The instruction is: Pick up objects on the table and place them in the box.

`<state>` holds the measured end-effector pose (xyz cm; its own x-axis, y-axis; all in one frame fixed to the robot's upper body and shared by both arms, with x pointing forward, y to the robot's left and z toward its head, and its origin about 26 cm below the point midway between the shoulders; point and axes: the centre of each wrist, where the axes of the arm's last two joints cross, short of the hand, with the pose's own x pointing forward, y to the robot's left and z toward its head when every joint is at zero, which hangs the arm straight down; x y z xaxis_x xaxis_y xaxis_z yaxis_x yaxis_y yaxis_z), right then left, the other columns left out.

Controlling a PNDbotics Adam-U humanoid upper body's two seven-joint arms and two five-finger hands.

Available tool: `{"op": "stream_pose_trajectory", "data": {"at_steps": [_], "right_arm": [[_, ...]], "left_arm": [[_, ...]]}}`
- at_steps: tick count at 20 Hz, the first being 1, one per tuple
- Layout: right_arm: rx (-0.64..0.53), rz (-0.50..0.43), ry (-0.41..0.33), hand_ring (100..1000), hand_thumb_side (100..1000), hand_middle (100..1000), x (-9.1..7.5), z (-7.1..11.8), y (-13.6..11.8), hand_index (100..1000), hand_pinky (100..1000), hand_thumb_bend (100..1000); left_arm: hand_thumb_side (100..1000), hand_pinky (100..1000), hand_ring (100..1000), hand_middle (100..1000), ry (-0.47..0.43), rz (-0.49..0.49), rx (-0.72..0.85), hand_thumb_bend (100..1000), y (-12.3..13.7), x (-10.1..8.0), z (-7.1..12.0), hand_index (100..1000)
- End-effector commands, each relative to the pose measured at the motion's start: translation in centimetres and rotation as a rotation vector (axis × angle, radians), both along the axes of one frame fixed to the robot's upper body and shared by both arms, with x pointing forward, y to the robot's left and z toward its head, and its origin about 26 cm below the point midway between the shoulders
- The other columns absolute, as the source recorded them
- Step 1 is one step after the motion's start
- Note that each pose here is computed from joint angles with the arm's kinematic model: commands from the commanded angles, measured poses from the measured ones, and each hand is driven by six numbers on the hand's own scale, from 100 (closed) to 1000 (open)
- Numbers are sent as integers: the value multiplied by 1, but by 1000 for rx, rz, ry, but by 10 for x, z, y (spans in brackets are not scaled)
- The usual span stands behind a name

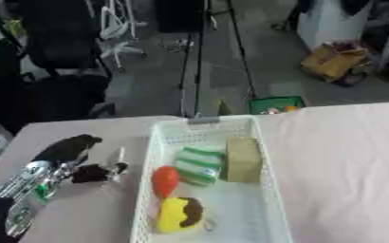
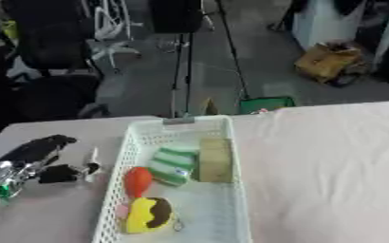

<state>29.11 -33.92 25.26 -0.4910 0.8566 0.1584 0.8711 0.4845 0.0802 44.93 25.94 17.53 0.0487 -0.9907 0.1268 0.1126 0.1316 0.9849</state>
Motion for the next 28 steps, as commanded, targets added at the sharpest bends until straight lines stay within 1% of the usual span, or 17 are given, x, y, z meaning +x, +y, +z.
{"op": "stream_pose_trajectory", "data": {"at_steps": [1,4,6,15,19,20,25,26,27,28], "right_arm": [[-10,-17,-18,908,1000,832,-4,6,-2,811,837,100],[-8,-24,-13,908,1000,832,-4,4,-3,810,837,100],[-5,-29,-13,908,1000,832,-5,4,-3,809,836,100],[10,-39,-16,908,1000,831,-5,3,-4,807,837,100],[13,-37,-16,908,1000,830,-5,2,-4,806,837,100],[13,-36,-16,908,1000,829,-5,2,-3,806,838,100],[14,-30,-15,908,1000,829,-5,2,-3,806,837,100],[15,-30,-15,908,1000,829,-5,2,-3,806,838,100],[16,-30,-15,908,1000,829,-5,2,-3,806,838,100],[16,-30,-14,908,1000,829,-5,2,-3,806,837,100]], "left_arm": [[932,1000,1000,964,-1,24,-158,656,-15,1,-1,1000],[937,1000,1000,965,45,19,-232,659,-28,1,-10,1000],[937,1000,1000,964,68,19,-261,654,-32,2,-14,1000],[936,1000,1000,961,102,36,-307,644,-41,6,-25,1000],[932,1000,1000,964,89,57,-295,639,-40,8,-28,1000],[921,1000,1000,967,83,66,-287,626,-40,9,-29,1000],[911,1000,1000,960,37,112,-226,609,-38,12,-33,1000],[911,1000,967,925,20,119,-217,586,-38,13,-33,1000],[911,1000,967,925,3,127,-211,586,-37,13,-33,1000],[901,1000,930,889,-13,132,-206,559,-37,13,-33,1000]]}}
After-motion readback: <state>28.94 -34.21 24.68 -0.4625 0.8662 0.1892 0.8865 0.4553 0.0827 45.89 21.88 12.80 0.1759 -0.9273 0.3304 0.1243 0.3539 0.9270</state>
